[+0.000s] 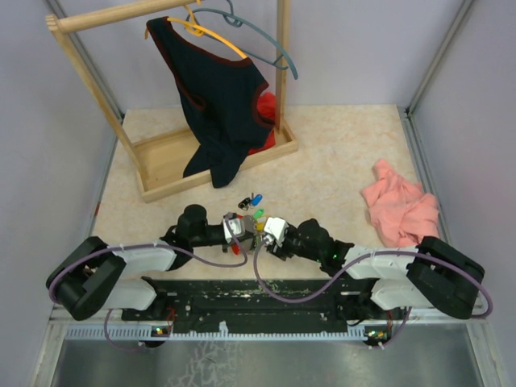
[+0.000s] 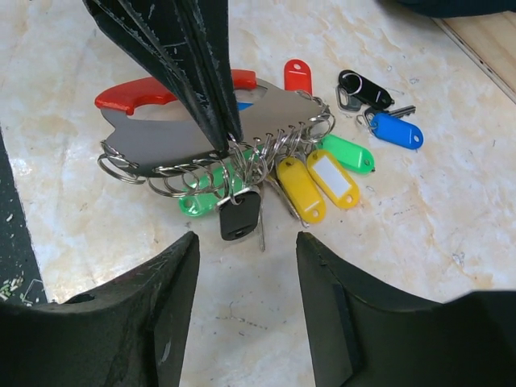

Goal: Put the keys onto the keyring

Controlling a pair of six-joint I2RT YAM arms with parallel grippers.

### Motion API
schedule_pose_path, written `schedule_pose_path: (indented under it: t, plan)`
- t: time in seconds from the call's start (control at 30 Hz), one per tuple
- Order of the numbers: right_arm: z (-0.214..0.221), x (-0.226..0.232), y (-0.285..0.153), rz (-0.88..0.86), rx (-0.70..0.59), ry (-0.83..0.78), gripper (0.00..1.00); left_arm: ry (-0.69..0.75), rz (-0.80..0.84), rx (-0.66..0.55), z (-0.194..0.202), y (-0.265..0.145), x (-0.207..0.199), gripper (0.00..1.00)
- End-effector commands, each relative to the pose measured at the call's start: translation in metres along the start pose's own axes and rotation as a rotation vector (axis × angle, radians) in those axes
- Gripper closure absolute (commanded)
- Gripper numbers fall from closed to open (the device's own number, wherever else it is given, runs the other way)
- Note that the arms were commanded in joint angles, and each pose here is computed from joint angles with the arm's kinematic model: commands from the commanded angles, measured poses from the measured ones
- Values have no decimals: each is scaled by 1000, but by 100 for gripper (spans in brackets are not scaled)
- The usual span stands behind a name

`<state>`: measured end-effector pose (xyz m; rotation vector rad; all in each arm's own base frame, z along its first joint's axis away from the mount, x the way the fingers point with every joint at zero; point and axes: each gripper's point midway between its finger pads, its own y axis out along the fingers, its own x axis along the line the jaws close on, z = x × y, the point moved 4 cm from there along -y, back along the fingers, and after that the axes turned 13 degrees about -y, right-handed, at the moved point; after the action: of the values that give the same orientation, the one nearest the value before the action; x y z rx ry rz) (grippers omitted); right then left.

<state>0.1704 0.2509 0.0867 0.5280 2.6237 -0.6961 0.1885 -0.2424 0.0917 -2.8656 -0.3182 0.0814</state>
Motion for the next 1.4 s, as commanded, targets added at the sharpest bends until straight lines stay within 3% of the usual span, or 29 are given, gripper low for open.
schedule_pose_path:
  t: [0.0, 0.3, 0.97, 1.37]
  plan:
    - [-22, -4, 12, 49, -93, -1, 47, 2, -31, -63, -16, -1, 5, 100]
    - [-26, -14, 19, 175, -151, 18, 48, -23, -34, -88, -19, -1, 4, 100]
    - [-8, -13, 27, 223, -83, 11, 53, -37, -51, -101, -22, -2, 6, 100]
    - [-7, -12, 31, 222, -67, -8, 63, -46, -49, -109, -23, -3, 5, 100]
